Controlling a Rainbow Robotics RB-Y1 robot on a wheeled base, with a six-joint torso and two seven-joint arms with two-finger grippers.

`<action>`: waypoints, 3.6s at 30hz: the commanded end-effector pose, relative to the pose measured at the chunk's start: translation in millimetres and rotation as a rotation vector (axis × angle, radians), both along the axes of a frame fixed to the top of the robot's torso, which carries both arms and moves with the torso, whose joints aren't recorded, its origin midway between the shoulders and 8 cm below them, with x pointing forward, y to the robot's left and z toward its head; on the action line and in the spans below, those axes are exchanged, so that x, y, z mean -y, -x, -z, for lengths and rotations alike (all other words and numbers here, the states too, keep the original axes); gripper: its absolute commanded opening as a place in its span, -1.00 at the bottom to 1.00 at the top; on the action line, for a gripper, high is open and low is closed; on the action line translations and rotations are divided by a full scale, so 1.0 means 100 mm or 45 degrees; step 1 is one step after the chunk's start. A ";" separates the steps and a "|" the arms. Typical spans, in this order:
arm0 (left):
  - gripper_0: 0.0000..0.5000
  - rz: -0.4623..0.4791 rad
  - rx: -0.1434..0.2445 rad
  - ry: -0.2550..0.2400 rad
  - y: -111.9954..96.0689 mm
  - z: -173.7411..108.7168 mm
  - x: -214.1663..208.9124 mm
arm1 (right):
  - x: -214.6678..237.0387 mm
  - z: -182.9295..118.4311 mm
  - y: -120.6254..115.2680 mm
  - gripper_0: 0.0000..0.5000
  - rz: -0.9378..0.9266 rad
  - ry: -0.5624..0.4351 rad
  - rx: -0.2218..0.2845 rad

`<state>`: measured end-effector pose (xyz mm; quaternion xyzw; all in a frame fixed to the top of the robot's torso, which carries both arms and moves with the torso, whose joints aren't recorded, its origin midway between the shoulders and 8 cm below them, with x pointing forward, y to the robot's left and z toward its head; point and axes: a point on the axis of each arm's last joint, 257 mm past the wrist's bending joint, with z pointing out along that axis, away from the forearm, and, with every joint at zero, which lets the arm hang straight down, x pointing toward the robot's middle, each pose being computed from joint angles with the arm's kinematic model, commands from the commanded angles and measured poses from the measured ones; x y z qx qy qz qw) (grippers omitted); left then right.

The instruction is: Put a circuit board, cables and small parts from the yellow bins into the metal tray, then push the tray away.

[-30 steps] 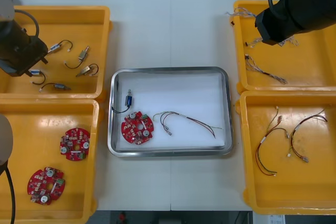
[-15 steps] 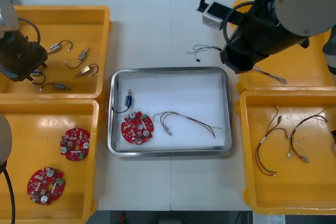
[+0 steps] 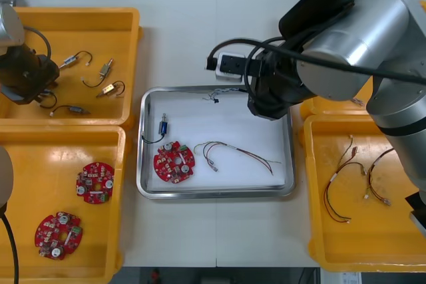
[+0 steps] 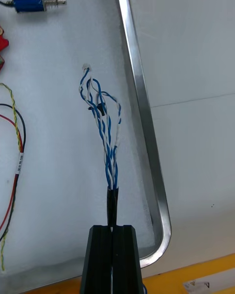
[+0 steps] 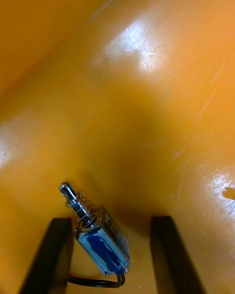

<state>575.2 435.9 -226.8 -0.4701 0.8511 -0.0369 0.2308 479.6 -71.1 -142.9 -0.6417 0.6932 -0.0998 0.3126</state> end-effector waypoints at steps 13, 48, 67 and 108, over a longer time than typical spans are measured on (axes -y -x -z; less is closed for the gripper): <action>-0.99 -0.069 0.060 -0.029 -0.08 -0.26 -0.20 | -0.11 0.74 -0.11 -1.00 -0.080 0.112 0.012; -1.00 0.466 0.053 -0.134 0.33 -1.48 1.03 | 0.16 0.49 0.01 1.00 0.063 0.099 -0.078; -0.99 0.952 0.146 -0.282 0.50 -1.65 2.16 | 0.86 -0.61 -0.04 1.00 0.439 -0.181 0.039; -0.99 1.362 0.007 -0.378 0.66 -0.32 3.76 | 3.20 -0.10 0.83 1.00 1.622 -0.723 -0.121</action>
